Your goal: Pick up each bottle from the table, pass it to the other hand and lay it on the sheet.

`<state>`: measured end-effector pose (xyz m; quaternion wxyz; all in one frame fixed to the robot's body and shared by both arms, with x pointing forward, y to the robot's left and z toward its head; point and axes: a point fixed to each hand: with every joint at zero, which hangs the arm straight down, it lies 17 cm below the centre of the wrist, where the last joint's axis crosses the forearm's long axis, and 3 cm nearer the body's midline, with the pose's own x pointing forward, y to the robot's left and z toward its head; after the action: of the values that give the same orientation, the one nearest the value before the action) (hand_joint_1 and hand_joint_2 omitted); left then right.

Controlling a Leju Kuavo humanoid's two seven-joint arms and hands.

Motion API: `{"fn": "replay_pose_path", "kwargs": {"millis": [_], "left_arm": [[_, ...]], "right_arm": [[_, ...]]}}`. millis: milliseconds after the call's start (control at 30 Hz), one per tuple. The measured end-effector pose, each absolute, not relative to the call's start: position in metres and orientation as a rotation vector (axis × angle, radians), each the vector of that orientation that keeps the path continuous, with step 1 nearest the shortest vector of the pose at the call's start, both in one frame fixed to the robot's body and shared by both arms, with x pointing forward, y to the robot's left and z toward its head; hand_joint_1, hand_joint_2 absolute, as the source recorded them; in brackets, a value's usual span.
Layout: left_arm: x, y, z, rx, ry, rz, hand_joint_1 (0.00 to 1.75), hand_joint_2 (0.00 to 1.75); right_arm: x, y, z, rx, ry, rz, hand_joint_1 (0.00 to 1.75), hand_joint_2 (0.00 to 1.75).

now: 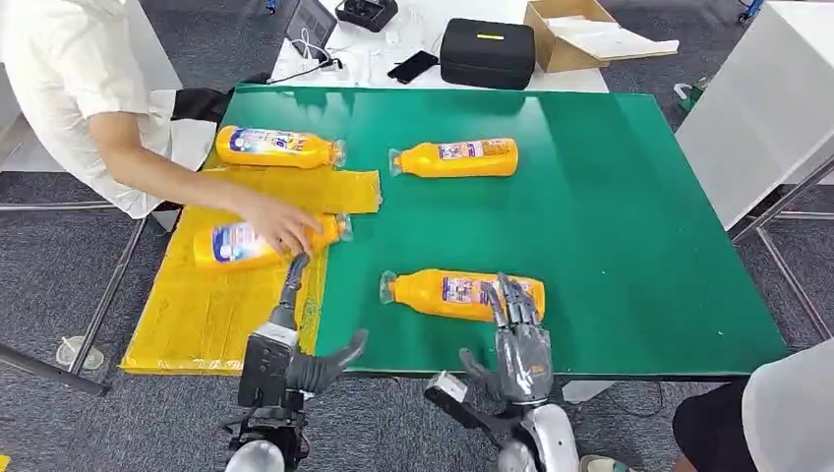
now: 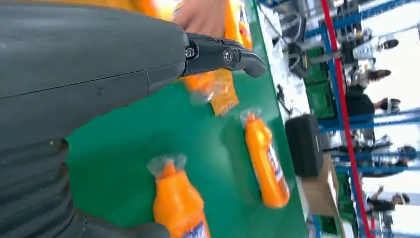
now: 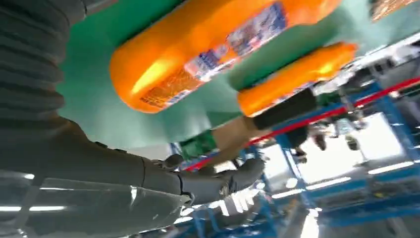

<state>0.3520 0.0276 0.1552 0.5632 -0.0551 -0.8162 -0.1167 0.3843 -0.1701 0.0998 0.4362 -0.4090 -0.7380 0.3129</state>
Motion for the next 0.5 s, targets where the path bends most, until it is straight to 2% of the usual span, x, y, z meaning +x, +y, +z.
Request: {"fn": "replay_pose_path", "kwargs": {"millis": [500], "left_arm": [[0.361, 0.004, 0.150, -0.173, -1.882, -0.325, 0.00, 1.75]], "right_arm": [[0.455, -0.226, 0.058, -1.025, -1.601, 0.779, 0.00, 1.75]]}}
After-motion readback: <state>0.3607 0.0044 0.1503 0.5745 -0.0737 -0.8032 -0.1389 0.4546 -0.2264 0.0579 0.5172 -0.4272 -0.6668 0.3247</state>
